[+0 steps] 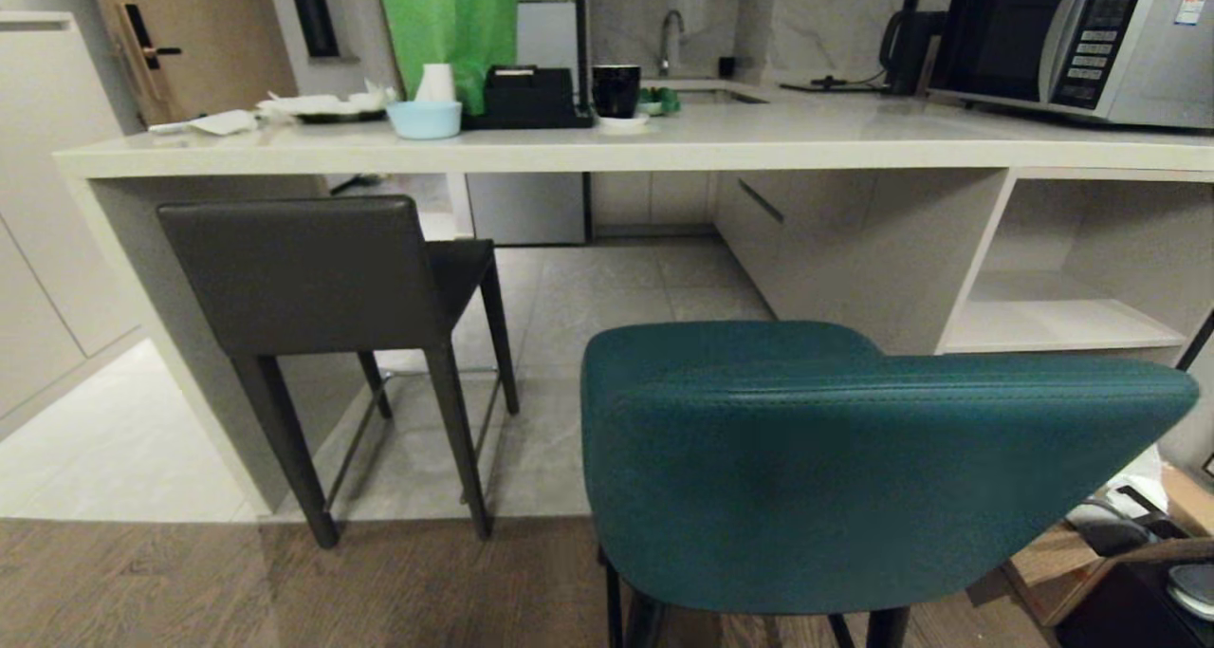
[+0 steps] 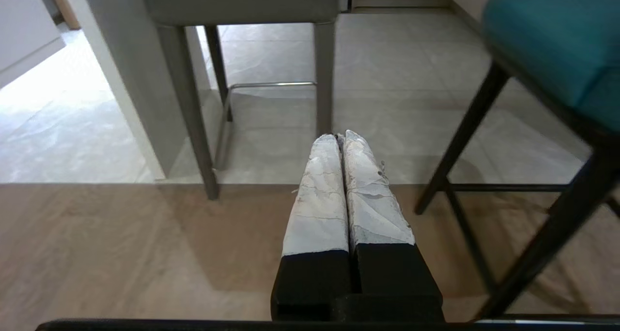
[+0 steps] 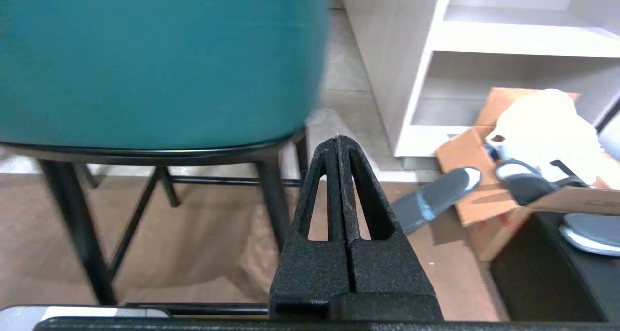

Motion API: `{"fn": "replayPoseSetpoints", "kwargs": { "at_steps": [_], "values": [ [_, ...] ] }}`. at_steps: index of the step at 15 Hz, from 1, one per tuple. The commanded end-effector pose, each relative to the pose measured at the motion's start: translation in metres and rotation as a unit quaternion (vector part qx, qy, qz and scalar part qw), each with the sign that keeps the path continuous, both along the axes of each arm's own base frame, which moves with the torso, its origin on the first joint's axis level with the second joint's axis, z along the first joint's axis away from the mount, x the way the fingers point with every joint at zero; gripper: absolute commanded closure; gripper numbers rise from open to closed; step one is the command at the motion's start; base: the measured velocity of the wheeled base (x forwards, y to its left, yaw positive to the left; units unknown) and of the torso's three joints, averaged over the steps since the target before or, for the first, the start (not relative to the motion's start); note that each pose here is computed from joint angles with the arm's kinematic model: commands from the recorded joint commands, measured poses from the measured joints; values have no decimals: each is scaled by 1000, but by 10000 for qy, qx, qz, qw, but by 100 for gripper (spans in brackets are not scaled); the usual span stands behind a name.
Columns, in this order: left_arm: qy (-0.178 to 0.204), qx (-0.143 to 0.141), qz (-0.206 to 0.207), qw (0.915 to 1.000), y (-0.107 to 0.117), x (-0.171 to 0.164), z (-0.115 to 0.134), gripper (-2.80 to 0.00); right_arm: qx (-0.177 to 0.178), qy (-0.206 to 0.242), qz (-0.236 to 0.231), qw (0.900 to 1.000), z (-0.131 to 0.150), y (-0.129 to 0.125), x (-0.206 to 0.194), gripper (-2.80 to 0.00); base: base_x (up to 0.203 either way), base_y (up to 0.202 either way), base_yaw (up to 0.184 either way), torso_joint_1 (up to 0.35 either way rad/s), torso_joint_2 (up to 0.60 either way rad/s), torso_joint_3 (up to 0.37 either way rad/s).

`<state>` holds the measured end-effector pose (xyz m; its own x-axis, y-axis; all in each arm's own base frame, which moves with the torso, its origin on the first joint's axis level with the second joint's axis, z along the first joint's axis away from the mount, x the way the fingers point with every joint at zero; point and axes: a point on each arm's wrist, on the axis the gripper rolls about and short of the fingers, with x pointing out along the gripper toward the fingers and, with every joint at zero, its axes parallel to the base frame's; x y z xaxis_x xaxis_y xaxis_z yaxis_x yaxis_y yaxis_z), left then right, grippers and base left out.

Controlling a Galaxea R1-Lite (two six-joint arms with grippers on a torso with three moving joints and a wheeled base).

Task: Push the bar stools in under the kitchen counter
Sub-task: Push the blue chair back under the dining table

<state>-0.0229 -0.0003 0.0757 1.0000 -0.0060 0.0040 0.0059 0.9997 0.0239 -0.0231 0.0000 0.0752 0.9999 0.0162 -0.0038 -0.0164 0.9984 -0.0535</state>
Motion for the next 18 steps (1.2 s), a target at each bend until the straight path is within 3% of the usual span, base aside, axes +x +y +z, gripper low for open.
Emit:
{"fn": "replayPoseSetpoints", "kwargs": {
  "at_steps": [1,12,18],
  "values": [
    [20,-4,3,10000,0,0,-1,0,-1,12,3,10000,0,0,0,0,0,-194,2,6,2,2],
    [13,-81,22,10000,0,0,-1,0,4,9,3,10000,0,0,0,0,0,-192,1,3,2,3],
    [20,-81,30,10000,0,0,-1,0,122,-1,-27,9999,0,0,0,0,0,-18,1,0,0,0]
  ]
}}
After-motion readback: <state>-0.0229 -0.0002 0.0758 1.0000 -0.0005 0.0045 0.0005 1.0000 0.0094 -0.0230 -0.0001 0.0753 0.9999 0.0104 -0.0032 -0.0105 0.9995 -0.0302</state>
